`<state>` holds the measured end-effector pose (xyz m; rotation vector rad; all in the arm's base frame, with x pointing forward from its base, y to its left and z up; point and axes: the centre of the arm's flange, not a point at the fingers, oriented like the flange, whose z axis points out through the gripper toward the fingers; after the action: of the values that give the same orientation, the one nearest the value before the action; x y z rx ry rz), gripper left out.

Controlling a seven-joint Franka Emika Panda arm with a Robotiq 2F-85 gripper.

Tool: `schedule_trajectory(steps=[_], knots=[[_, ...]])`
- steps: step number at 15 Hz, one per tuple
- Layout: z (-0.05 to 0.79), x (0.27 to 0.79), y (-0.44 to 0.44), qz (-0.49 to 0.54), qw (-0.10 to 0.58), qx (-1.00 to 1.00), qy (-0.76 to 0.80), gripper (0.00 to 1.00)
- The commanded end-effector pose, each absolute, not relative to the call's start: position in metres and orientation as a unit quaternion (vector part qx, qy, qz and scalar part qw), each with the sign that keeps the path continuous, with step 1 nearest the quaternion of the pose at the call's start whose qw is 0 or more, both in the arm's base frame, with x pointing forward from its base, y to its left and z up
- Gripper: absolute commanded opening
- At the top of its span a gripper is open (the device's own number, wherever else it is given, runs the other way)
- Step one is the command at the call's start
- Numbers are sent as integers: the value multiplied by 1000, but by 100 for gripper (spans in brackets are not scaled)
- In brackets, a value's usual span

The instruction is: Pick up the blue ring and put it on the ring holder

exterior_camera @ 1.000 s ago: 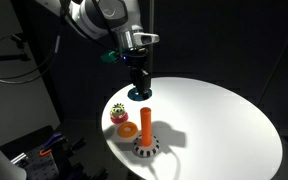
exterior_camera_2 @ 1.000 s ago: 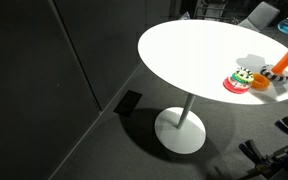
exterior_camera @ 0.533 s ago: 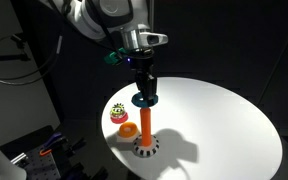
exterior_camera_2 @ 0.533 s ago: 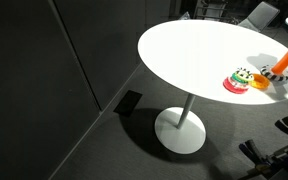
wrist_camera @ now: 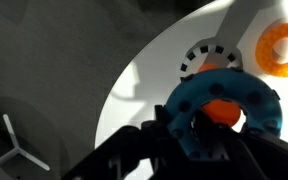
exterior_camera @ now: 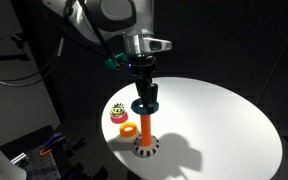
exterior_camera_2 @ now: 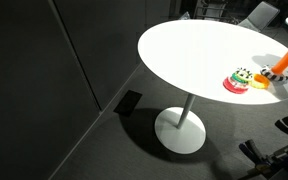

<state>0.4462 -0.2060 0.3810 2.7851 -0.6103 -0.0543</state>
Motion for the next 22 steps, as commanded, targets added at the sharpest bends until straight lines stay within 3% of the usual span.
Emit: schedule_trajectory(steps=[1,18,19,20,22], knots=[[380,446,-209,-22,136,968,-209,11],[364,442,-205,-24,124,970,-208,11],[365,442,-205,-24,124,970,-207,41],[366,442,-205,-24,124,970,-207,60],[367,441,-206,-23,124,970,-207,75]])
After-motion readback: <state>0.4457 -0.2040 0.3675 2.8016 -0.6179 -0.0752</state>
